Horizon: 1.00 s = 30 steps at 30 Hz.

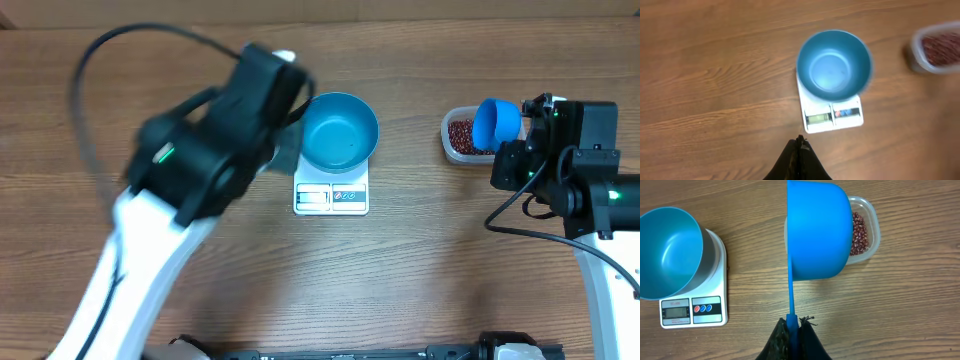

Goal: Scoop item into bowl and weigh 150g on scale
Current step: 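Pull the left gripper back in front of the scale, then lower the blue scoop into the bean tub with the right gripper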

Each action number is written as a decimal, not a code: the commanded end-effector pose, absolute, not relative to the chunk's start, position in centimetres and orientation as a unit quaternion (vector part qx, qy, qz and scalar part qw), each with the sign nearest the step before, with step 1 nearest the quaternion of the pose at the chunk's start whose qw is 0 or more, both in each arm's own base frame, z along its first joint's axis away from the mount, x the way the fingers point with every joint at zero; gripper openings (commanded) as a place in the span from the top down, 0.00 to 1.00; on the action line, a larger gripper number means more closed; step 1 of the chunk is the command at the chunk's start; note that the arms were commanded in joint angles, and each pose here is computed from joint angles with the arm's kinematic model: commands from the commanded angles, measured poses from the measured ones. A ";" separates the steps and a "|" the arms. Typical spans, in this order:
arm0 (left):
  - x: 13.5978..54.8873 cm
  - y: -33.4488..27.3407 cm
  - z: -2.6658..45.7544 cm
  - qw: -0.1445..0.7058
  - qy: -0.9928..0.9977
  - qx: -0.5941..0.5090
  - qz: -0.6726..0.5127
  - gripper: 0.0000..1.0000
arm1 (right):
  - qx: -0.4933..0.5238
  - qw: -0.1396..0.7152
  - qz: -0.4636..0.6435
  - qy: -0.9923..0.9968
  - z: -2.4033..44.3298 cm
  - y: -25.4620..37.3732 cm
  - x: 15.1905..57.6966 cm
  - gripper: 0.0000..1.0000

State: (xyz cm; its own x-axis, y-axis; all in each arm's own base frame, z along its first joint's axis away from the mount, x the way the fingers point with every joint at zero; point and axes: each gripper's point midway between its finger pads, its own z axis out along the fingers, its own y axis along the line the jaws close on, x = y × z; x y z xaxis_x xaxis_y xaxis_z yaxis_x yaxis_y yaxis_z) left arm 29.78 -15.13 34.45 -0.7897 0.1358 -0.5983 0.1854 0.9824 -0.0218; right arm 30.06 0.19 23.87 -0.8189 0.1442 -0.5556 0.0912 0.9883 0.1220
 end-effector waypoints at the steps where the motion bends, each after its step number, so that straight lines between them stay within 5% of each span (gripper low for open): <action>1: 27.2 -15.2 32.1 0.267 0.952 0.142 -0.054 0.96 | 0.060 0.312 0.044 0.947 25.1 0.1 30.5 0.96; 19: 22.6 -15.4 22.1 0.187 0.970 0.131 -0.082 0.94 | 0.060 0.311 0.044 0.948 25.1 0.1 30.4 0.96; 20: 22.6 -15.4 22.1 0.187 0.971 0.125 -0.082 0.78 | 0.060 0.310 0.044 0.948 25.1 0.1 30.4 0.96; 21: 22.7 -15.4 22.1 0.187 0.972 0.115 -0.083 0.32 | 0.060 0.310 0.044 0.948 25.1 0.1 30.3 0.96; 22: 22.7 -15.4 22.1 0.186 0.973 0.111 -0.084 0.04 | 0.060 0.309 0.044 0.948 25.0 0.1 30.3 0.96; 30: 22.6 -15.3 22.0 0.183 0.974 0.104 -0.083 0.00 | 0.060 0.307 0.043 0.949 25.0 0.1 30.3 0.96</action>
